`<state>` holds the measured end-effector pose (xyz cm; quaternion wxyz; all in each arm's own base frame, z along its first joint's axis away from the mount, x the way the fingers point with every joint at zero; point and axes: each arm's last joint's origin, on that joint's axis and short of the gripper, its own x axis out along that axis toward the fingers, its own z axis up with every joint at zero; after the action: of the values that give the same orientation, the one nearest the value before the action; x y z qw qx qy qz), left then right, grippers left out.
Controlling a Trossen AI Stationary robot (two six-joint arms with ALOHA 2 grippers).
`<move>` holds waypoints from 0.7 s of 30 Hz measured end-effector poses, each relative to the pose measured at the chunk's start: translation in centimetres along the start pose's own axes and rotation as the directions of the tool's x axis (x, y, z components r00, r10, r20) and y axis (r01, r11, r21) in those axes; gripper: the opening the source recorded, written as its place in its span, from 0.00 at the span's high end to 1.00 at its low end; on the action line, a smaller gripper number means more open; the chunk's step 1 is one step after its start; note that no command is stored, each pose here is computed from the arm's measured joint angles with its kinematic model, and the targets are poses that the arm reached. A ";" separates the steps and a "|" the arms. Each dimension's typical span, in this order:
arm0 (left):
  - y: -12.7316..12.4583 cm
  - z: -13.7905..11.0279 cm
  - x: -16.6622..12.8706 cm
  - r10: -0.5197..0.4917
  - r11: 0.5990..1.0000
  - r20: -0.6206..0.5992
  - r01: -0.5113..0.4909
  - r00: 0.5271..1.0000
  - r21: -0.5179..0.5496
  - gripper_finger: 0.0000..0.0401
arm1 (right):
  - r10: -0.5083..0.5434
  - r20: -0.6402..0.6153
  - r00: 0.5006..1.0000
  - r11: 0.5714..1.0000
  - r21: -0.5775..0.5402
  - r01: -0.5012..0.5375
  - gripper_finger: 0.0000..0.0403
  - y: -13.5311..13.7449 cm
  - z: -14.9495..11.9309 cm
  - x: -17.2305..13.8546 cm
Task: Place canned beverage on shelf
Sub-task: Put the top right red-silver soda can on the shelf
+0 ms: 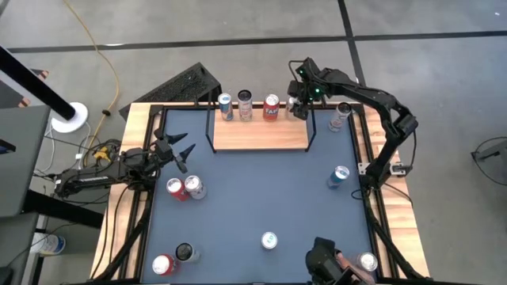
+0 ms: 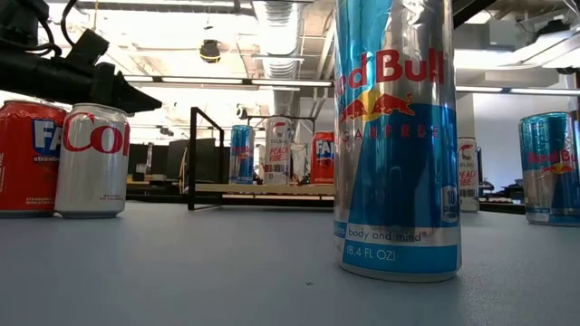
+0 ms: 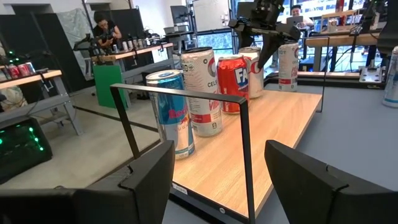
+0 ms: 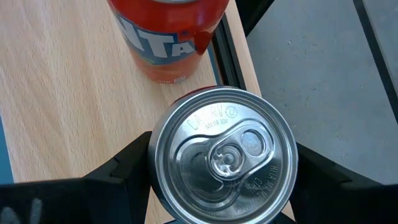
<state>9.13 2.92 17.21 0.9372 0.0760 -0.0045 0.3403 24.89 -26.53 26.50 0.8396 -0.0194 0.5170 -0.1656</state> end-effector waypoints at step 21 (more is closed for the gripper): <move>0.0 0.0 0.0 0.000 1.000 0.000 0.000 1.000 0.000 0.40 | 0.004 0.001 1.000 1.000 0.015 -0.004 0.31 0.0 0.0 0.1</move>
<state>9.13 2.92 17.22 0.9372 0.0760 -0.0046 0.3404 24.90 -26.53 26.43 0.8403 -0.0119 0.5154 -0.1678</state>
